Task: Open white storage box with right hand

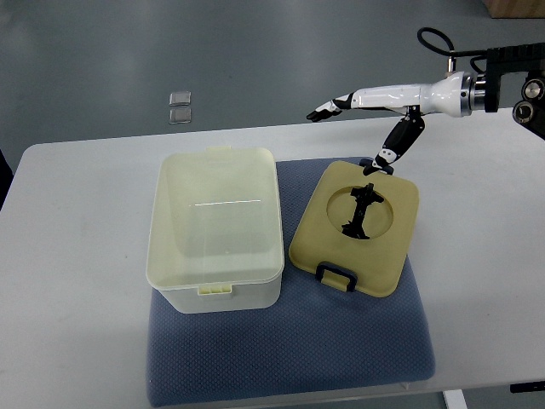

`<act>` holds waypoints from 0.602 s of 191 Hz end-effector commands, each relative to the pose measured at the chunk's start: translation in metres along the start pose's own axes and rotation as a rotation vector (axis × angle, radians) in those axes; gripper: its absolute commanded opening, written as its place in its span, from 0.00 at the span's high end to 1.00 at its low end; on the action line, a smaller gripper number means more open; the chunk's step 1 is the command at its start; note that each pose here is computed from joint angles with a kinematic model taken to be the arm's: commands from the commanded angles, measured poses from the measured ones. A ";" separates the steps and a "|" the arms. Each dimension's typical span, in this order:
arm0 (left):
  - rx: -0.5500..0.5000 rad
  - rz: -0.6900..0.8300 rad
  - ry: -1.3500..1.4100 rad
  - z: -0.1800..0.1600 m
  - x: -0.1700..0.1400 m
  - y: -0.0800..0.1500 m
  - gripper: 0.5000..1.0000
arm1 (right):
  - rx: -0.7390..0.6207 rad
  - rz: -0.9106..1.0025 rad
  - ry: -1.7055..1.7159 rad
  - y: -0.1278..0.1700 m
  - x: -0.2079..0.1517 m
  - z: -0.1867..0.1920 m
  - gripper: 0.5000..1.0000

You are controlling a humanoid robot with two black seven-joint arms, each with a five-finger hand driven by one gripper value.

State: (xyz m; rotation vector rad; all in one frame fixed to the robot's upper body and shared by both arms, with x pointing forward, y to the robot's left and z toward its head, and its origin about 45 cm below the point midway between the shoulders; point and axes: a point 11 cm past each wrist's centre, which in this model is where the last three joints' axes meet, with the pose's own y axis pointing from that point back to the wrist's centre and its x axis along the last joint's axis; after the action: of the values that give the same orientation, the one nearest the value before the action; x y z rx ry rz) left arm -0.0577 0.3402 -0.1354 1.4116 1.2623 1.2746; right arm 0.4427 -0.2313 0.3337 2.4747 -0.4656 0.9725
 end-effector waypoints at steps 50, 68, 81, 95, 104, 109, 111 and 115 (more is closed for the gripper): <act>0.000 0.000 0.000 0.000 0.000 0.000 0.00 | 0.061 0.506 -1.021 -0.005 -0.020 0.082 0.14; 0.000 0.000 0.000 0.000 0.000 0.000 0.00 | 0.051 0.540 -1.253 -0.014 -0.038 0.094 0.14; 0.000 0.000 0.000 0.000 0.000 0.000 0.00 | 0.048 0.566 -1.378 -0.022 -0.050 0.099 0.14; 0.000 0.000 0.000 0.000 0.000 0.000 0.00 | 0.052 0.586 -1.465 -0.028 -0.061 0.102 0.14; 0.000 0.000 0.000 0.000 0.000 0.000 0.00 | 0.062 0.590 -1.492 -0.032 -0.064 0.102 0.14; 0.000 0.000 0.000 0.000 0.000 0.000 0.00 | 0.063 0.586 -1.502 -0.036 -0.067 0.101 0.14; 0.000 0.000 0.000 0.000 0.000 0.000 0.00 | 0.064 0.584 -1.506 -0.037 -0.068 0.100 0.13; 0.000 0.000 0.000 0.000 0.000 0.000 0.00 | 0.064 0.583 -1.510 -0.039 -0.070 0.100 0.13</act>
State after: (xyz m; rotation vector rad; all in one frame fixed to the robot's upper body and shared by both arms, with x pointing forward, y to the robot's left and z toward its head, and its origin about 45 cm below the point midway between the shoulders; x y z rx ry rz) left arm -0.0577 0.3402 -0.1354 1.4115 1.2622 1.2747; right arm 0.4703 -0.2497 0.2178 2.7141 -1.6068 -0.9028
